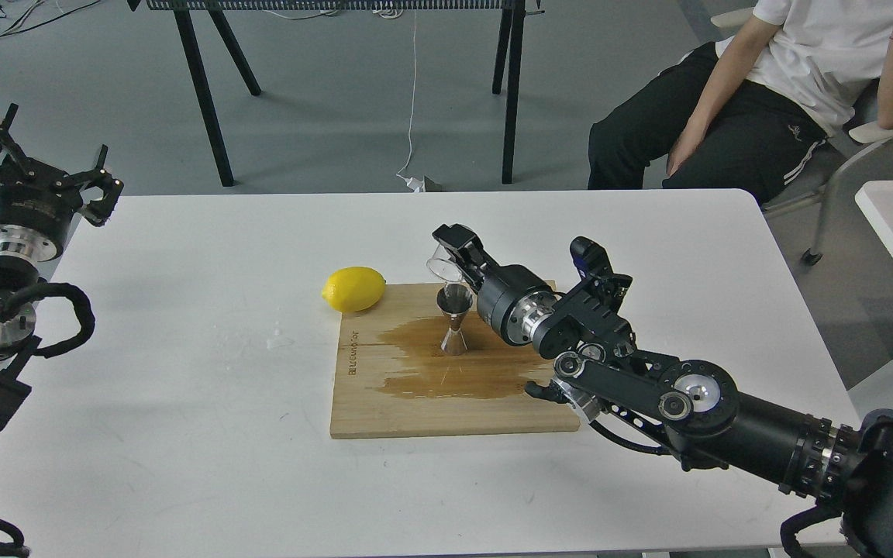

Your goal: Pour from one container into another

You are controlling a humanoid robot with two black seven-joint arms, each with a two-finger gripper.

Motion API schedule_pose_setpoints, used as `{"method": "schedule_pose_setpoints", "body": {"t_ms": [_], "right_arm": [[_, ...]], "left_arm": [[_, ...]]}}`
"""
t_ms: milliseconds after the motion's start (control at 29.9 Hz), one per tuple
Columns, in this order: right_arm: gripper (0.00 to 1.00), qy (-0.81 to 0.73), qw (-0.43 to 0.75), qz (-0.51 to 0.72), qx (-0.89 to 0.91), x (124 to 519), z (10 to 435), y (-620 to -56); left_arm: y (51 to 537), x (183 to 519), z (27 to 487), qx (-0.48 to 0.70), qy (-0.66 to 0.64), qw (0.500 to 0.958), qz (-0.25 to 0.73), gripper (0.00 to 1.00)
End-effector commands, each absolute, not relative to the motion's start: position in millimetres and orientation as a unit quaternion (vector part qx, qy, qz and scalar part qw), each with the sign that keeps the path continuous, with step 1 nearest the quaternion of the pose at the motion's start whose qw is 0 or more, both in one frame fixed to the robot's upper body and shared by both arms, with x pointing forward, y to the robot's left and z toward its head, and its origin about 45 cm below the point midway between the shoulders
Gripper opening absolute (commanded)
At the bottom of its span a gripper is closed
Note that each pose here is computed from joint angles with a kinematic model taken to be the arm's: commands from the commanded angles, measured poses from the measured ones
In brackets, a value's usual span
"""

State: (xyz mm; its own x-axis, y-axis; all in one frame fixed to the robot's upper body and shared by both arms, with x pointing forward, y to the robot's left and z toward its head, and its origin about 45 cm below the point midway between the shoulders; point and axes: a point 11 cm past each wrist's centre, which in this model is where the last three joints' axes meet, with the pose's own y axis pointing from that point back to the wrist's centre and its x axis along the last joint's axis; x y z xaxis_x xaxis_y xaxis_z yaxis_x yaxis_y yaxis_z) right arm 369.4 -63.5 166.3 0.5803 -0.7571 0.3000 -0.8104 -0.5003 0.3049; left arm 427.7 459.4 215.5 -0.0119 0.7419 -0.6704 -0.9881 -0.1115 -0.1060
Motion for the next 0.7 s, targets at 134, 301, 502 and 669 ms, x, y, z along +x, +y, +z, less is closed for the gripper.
{"method": "schedule_pose_setpoints", "body": {"t_ms": [134, 301, 502, 669], "right_arm": [[0.38, -0.441, 0.216, 0.087, 0.867, 366.6, 165.5, -60.4], [0.39, -0.439, 0.215, 0.090, 0.868, 366.1, 165.6, -60.3], [0.39, -0.438, 0.216, 0.106, 0.866, 366.6, 166.8, -61.6], [0.39, -0.426, 0.227, 0.126, 0.867, 362.0, 162.1, -60.9]], "left_arm": [[459.3, 428.1, 216.2, -0.303, 0.203, 0.635, 0.681, 1.00], [459.8, 427.6, 215.9, -0.304, 0.203, 0.634, 0.682, 1.00], [459.9, 427.2, 215.1, -0.303, 0.204, 0.634, 0.682, 1.00], [460.6, 427.1, 215.5, -0.303, 0.204, 0.633, 0.682, 1.00]]}}
